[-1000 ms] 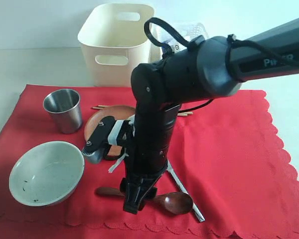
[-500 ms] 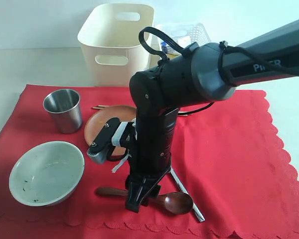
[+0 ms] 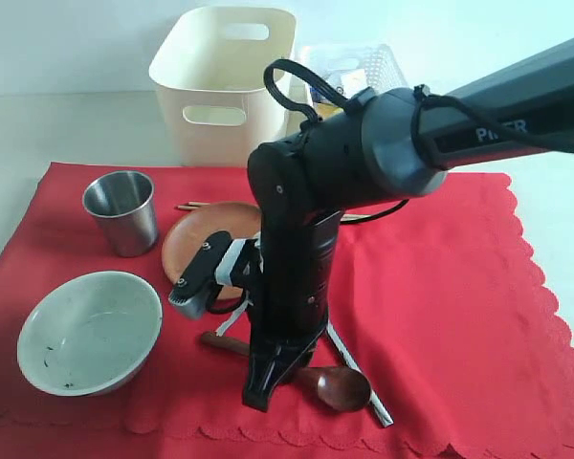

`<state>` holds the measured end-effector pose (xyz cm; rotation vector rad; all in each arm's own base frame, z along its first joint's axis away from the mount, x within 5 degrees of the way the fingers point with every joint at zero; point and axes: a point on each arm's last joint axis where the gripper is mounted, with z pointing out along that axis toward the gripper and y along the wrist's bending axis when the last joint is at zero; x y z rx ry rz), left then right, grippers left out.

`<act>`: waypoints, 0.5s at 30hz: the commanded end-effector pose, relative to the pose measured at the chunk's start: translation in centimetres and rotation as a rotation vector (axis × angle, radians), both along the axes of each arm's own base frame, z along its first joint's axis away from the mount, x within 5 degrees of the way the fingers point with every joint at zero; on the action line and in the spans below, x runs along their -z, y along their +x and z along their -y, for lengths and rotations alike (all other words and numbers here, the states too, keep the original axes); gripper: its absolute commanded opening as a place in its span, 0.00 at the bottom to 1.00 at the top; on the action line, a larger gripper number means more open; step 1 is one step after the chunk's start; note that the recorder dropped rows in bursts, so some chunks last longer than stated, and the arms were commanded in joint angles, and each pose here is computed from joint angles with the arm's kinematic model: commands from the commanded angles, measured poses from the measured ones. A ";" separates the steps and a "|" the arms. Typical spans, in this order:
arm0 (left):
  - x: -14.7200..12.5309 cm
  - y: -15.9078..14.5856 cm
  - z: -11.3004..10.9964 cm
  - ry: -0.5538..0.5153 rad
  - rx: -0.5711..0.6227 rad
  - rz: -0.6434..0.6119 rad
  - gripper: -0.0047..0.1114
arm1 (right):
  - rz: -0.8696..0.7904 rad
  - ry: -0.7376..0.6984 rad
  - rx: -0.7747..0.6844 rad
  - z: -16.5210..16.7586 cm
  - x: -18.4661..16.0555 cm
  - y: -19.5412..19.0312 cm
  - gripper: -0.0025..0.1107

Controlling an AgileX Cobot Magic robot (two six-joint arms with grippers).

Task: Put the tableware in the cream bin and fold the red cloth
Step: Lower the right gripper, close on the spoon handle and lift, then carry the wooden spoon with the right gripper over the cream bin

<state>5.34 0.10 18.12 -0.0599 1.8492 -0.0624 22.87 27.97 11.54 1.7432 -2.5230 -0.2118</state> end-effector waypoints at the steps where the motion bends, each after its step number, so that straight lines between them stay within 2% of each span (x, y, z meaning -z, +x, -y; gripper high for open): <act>1: 0.0 0.0 0.0 -0.006 -0.002 0.011 0.04 | -0.007 0.000 0.006 -0.1 -0.1 -0.1 0.02; 8: 0.0 0.0 0.0 -0.006 -0.002 0.011 0.04 | 0.052 0.093 0.053 0.2 -5.1 -0.5 0.02; 15: 0.0 0.0 0.0 -0.006 -0.002 0.011 0.04 | 0.035 0.223 0.092 0.8 -10.6 -2.2 0.02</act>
